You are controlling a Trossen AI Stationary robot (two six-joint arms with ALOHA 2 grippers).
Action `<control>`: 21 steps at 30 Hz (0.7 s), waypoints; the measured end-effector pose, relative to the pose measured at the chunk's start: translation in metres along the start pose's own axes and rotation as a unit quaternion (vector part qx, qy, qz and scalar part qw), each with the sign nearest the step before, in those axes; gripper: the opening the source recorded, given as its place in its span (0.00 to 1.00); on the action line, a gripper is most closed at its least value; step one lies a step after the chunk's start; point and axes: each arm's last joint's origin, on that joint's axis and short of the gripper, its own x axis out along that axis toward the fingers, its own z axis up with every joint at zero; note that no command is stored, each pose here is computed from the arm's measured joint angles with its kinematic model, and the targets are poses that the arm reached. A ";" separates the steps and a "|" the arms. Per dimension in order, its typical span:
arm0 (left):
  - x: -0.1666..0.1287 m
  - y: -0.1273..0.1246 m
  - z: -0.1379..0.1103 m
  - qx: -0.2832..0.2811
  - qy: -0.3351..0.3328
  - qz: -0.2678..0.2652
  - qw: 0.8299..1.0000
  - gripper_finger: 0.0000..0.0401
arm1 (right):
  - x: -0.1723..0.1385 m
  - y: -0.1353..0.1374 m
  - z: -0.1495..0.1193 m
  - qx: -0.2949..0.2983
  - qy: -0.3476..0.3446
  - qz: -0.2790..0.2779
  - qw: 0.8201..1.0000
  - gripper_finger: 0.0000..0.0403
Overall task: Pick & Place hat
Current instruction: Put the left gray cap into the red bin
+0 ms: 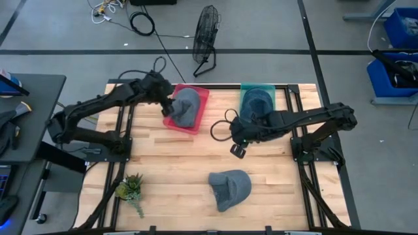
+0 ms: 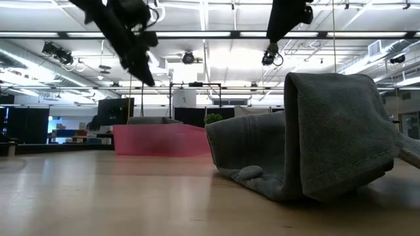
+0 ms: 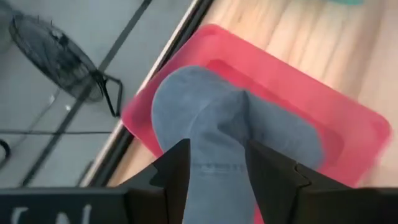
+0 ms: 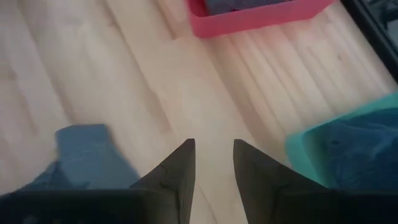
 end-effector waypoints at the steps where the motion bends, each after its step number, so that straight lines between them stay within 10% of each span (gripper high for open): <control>1: 0.009 -0.001 -0.004 -0.007 0.002 0.001 1.000 0.38 | -0.001 0.003 -0.002 -0.002 -0.001 0.002 1.000 0.28; 13: 0.062 -0.010 -0.050 -0.047 0.117 0.071 0.989 0.26 | -0.006 0.016 -0.010 -0.005 -0.006 0.012 1.000 0.28; 21: 0.068 -0.017 -0.046 -0.026 0.089 -0.026 0.995 0.02 | -0.006 0.015 -0.009 -0.006 -0.012 0.003 1.000 0.28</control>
